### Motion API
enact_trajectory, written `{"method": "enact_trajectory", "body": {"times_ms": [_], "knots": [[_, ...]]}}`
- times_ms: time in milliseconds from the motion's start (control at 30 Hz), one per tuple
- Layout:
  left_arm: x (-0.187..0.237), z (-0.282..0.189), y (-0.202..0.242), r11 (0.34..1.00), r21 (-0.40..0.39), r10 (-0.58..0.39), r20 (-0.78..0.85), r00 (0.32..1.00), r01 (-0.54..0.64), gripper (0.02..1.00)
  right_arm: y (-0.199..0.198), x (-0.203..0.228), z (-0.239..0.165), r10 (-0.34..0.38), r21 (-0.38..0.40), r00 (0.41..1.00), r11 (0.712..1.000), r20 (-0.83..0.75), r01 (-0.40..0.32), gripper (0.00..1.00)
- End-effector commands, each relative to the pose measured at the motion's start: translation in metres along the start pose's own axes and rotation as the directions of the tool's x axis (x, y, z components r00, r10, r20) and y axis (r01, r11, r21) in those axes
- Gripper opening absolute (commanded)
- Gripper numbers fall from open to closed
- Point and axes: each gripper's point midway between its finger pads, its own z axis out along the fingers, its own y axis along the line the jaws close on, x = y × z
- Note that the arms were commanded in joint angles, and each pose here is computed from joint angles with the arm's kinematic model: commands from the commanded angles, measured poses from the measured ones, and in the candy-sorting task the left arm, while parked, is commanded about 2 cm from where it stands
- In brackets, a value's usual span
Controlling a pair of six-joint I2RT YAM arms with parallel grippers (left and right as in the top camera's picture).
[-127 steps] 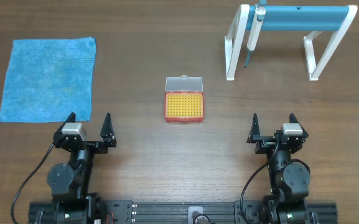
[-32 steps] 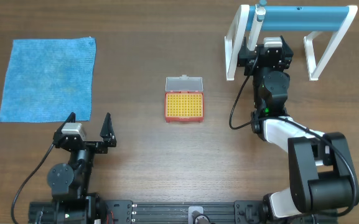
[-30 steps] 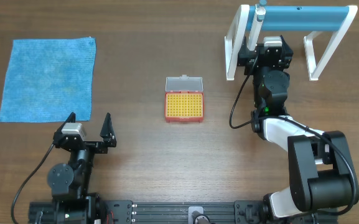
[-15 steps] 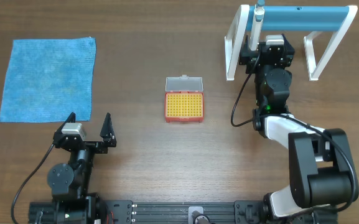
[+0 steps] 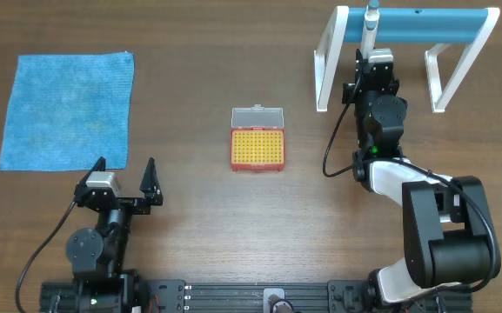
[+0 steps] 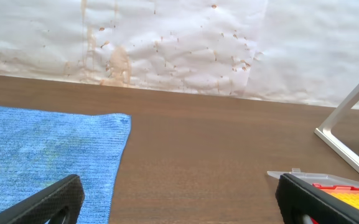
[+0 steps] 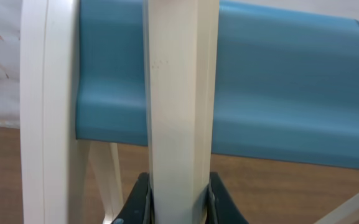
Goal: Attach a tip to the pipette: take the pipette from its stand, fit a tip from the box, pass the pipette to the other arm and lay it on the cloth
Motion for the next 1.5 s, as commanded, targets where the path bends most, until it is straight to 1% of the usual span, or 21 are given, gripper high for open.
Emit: {"method": "enact_trajectory", "body": {"times_ms": [33, 333, 433, 567, 700, 767, 800, 833, 867, 900, 933, 967, 1000, 1133, 1167, 1200, 1300, 1400, 1500], "knots": [[0.001, 0.000, 0.001, 1.000, -0.005, 0.013, -0.001, 1.000, -0.013, 0.998, -0.001, -0.012, 0.004, 0.004, 0.001, 0.999, 1.000, 0.040, -0.004, 0.080], [0.001, 0.000, 0.001, 1.000, -0.005, 0.013, -0.001, 1.000, -0.013, 0.996, -0.005, -0.038, 0.000, 0.009, 0.011, 0.993, 1.000, 0.116, -0.011, 0.080], [0.001, 0.000, 0.001, 1.000, -0.005, 0.013, -0.001, 1.000, -0.013, 0.998, -0.006, -0.041, -0.002, 0.010, 0.011, 0.992, 1.000, 0.122, -0.011, 0.080], [0.001, 0.000, 0.001, 1.000, -0.005, 0.013, -0.001, 1.000, -0.013, 0.996, 0.001, -0.047, -0.013, 0.014, -0.005, 0.990, 1.000, 0.142, -0.013, 0.084], [0.001, 0.000, 0.001, 1.000, -0.005, 0.013, -0.001, 1.000, -0.013, 0.996, 0.023, -0.054, -0.038, 0.025, -0.061, 0.987, 0.998, 0.157, -0.015, 0.080], [0.001, 0.000, 0.001, 1.000, -0.005, 0.013, -0.001, 1.000, -0.013, 0.998, 0.038, -0.059, -0.053, 0.062, -0.106, 0.984, 0.993, 0.167, -0.044, 0.080], [0.001, 0.000, 0.001, 1.000, -0.005, 0.013, -0.001, 1.000, -0.013, 0.996, 0.048, -0.063, -0.062, 0.092, -0.147, 0.981, 0.987, 0.173, -0.066, 0.080], [0.001, 0.000, 0.001, 1.000, -0.005, 0.013, -0.001, 1.000, -0.013, 0.998, 0.065, -0.068, -0.073, 0.130, -0.221, 0.975, 0.971, 0.179, -0.089, 0.080], [0.001, 0.000, 0.001, 1.000, -0.005, 0.013, -0.001, 1.000, -0.013, 0.996, 0.081, -0.073, -0.082, 0.163, -0.296, 0.970, 0.949, 0.181, -0.104, 0.077], [0.001, 0.000, 0.001, 1.000, -0.005, 0.013, -0.001, 1.000, -0.013, 0.998, 0.097, -0.079, -0.090, 0.199, -0.378, 0.963, 0.918, 0.181, -0.118, 0.082], [0.001, 0.000, 0.001, 1.000, -0.005, 0.013, -0.001, 1.000, -0.013, 0.998, 0.114, -0.085, -0.099, 0.234, -0.458, 0.955, 0.880, 0.183, -0.128, 0.080], [0.001, 0.000, 0.001, 1.000, -0.005, 0.013, -0.001, 1.000, -0.013, 0.996, 0.127, -0.091, -0.107, 0.265, -0.520, 0.946, 0.844, 0.186, -0.134, 0.080], [0.001, 0.000, 0.001, 1.000, -0.005, 0.013, -0.001, 1.000, -0.013, 0.996, 0.140, -0.096, -0.113, 0.296, -0.566, 0.936, 0.812, 0.191, -0.141, 0.080], [0.001, 0.000, 0.001, 1.000, -0.005, 0.013, -0.001, 1.000, -0.013, 0.996, 0.166, -0.094, -0.122, 0.355, -0.633, 0.916, 0.757, 0.190, -0.162, 0.080], [0.001, 0.000, 0.001, 1.000, -0.005, 0.013, -0.001, 1.000, -0.013, 0.996, 0.175, -0.091, -0.124, 0.376, -0.651, 0.909, 0.738, 0.179, -0.177, 0.080], [0.001, 0.000, 0.001, 1.000, -0.005, 0.013, -0.001, 1.000, -0.013, 0.996, 0.186, -0.081, -0.124, 0.381, -0.673, 0.915, 0.712, 0.133, -0.199, 0.080], [0.001, 0.000, 0.001, 1.000, -0.005, 0.013, -0.001, 1.000, -0.013, 0.996, 0.210, -0.062, -0.130, 0.361, -0.710, 0.930, 0.674, 0.074, -0.205, 0.080], [0.001, 0.000, 0.001, 1.000, -0.005, 0.013, -0.001, 1.000, -0.013, 0.998, 0.231, -0.052, -0.138, 0.349, -0.743, 0.937, 0.636, 0.036, -0.208, 0.080], [0.001, 0.000, 0.001, 1.000, -0.005, 0.013, -0.001, 1.000, -0.013, 0.996, 0.242, -0.046, -0.141, 0.339, -0.756, 0.941, 0.620, 0.016, -0.211, 0.080]]}}
